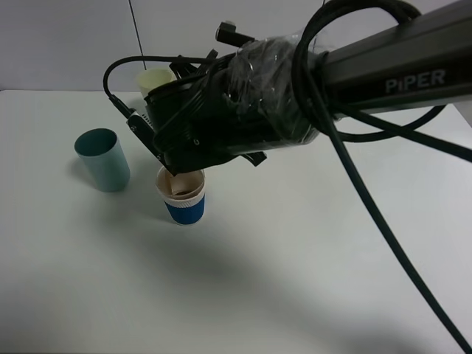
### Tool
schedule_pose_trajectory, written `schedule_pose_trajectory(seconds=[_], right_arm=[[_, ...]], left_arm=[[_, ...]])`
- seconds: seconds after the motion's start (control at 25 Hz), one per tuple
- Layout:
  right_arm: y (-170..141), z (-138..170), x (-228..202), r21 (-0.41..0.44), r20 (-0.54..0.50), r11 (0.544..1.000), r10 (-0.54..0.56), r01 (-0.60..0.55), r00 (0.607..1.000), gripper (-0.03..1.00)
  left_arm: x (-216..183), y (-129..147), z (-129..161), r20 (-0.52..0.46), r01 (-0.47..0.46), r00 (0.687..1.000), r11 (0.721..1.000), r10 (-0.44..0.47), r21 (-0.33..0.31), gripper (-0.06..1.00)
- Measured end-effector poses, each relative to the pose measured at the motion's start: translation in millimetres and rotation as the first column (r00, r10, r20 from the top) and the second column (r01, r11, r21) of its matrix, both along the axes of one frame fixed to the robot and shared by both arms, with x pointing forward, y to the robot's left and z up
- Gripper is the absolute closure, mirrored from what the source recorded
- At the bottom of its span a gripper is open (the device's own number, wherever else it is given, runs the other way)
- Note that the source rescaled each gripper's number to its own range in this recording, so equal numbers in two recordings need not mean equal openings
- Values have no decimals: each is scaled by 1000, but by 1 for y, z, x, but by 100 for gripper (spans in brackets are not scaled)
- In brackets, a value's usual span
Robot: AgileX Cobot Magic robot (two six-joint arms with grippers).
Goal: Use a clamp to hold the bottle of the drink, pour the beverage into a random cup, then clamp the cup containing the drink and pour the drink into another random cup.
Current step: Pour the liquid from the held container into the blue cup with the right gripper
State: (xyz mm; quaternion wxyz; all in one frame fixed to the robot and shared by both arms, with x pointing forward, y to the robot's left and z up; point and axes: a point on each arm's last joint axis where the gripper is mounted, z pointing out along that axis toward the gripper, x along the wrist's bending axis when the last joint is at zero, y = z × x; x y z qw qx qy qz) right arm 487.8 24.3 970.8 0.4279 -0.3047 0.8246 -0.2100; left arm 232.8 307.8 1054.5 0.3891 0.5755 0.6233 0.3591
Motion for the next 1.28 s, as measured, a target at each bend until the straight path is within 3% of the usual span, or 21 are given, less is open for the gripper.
schedule_pose_trajectory(seconds=[0.92,1.28], right_arm=[[-2,4,-2,-41,40,999,-22,23,999,97],[-1,9,1,-77,105,997,15,-7,994,97]], left_arm=[[0,0,0,0,0,1000,1000,0,0,28],[0,0,0,0,0,1000,1000,0,0,28]])
